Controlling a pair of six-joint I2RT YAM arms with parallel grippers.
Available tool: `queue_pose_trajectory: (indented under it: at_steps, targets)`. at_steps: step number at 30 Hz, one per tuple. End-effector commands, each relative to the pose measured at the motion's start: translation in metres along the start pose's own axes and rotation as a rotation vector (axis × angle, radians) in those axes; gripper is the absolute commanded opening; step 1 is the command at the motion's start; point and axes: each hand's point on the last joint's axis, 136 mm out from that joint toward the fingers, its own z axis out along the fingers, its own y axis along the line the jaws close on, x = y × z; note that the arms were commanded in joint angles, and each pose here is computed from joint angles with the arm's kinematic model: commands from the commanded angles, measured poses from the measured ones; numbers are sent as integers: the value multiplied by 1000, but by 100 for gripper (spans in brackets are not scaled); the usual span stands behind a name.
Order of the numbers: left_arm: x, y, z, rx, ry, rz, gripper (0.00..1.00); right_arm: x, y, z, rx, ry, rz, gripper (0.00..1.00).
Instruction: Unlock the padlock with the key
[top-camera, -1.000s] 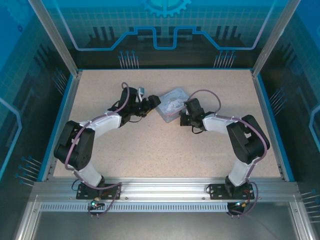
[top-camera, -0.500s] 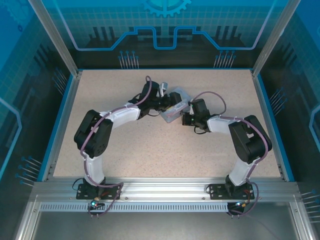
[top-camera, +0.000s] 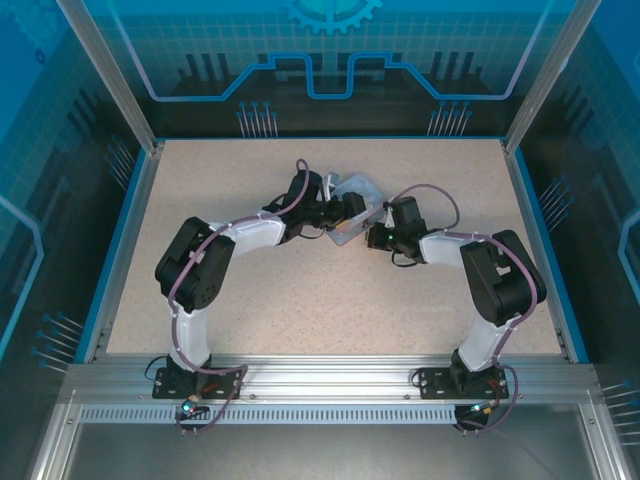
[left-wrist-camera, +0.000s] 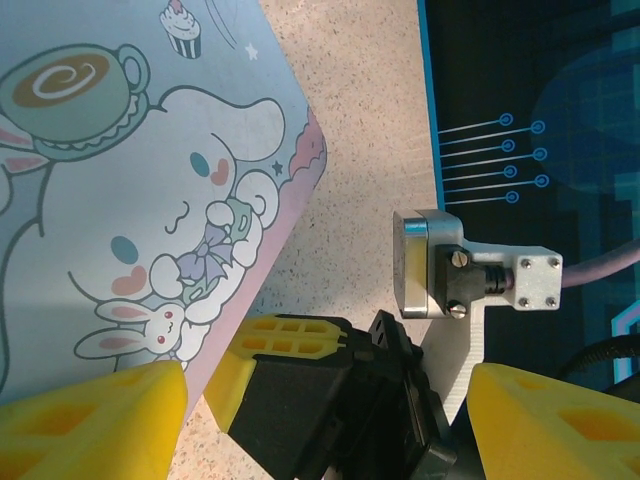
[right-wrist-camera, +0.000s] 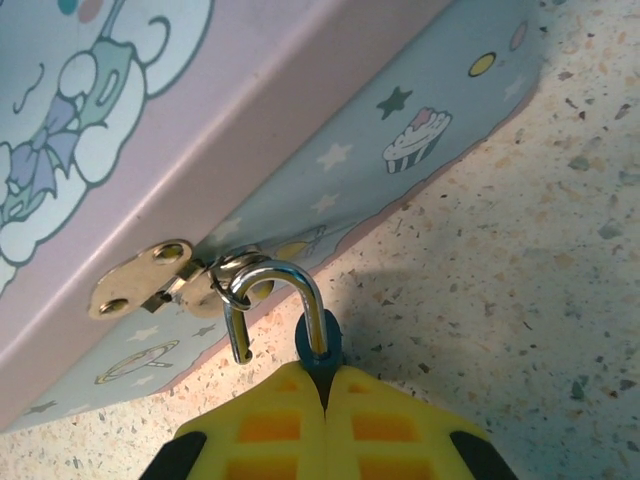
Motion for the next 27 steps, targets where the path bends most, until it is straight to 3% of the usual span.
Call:
queue_pose_trajectory:
  at_steps: [1,8,14,27]
  targets:
    - [25,39,3,-91,63,-77,76,-15,-16,0,30,-30,86,0]
    - [36,47,9,-97,90,-91,76,-26,-20,4,-5,-51,150,0]
    - [39,53,9,-110,94,-97,76,-57,-7,-7,-48,-113,141,0]
    - [43,54,13,-114,105,-96,76,-67,-18,1,12,-92,211,0]
